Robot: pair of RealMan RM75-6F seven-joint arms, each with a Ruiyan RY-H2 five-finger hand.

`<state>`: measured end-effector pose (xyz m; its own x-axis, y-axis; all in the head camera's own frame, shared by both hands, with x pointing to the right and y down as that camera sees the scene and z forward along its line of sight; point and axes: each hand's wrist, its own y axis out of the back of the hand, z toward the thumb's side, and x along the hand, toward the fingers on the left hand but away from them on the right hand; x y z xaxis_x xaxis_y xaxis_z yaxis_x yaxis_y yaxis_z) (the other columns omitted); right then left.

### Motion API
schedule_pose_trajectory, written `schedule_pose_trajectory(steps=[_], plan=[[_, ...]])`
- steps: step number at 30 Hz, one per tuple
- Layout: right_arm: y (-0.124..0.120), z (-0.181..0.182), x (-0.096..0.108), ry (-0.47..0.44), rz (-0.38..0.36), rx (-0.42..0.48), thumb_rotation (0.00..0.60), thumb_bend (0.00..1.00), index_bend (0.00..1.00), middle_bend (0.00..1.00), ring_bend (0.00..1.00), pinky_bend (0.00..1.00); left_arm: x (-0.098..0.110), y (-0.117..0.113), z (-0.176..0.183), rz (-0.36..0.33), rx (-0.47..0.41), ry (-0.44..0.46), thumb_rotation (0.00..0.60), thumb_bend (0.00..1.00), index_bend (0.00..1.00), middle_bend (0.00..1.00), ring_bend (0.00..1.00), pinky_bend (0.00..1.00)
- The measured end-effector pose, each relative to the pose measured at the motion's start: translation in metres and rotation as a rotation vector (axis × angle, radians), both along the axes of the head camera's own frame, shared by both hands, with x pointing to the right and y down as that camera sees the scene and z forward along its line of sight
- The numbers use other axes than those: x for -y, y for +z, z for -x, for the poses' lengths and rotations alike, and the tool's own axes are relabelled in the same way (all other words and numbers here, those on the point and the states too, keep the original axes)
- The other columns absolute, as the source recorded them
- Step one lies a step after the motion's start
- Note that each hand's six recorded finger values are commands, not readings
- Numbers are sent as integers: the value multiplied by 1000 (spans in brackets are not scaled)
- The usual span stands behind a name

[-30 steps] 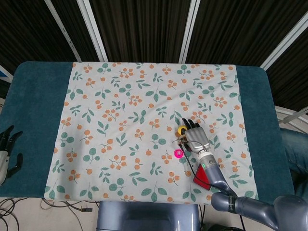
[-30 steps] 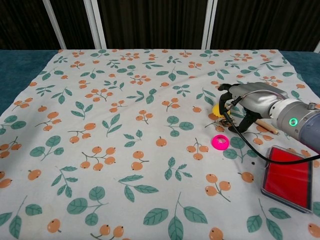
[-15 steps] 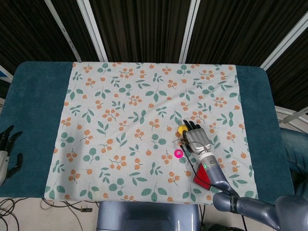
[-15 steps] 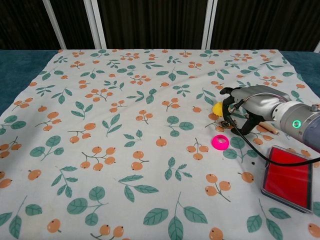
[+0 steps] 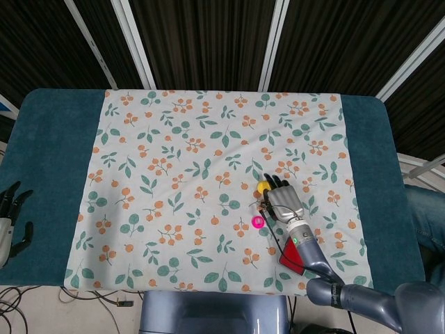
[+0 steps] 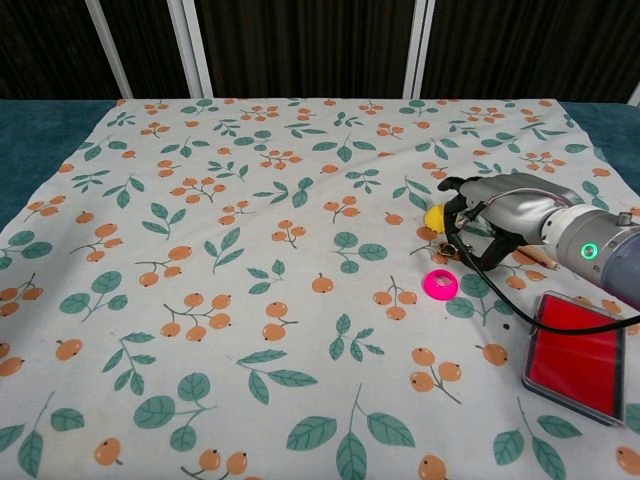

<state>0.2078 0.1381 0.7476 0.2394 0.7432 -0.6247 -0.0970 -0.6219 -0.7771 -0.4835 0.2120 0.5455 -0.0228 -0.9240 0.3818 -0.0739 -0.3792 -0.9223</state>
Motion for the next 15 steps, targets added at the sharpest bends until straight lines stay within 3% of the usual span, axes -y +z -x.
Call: schedule_pose_trajectory(steps=[9,15], plan=[[0,2,1,11,-4,14,600,439,656,105,130,226,0,0,0,2,-5,-4,600,537,140,0,59,59],[-5,0,0,37,1,52,600,439,683,110,132,226,0,0,0,3,-10,-6,600,537,140,0,59,59]])
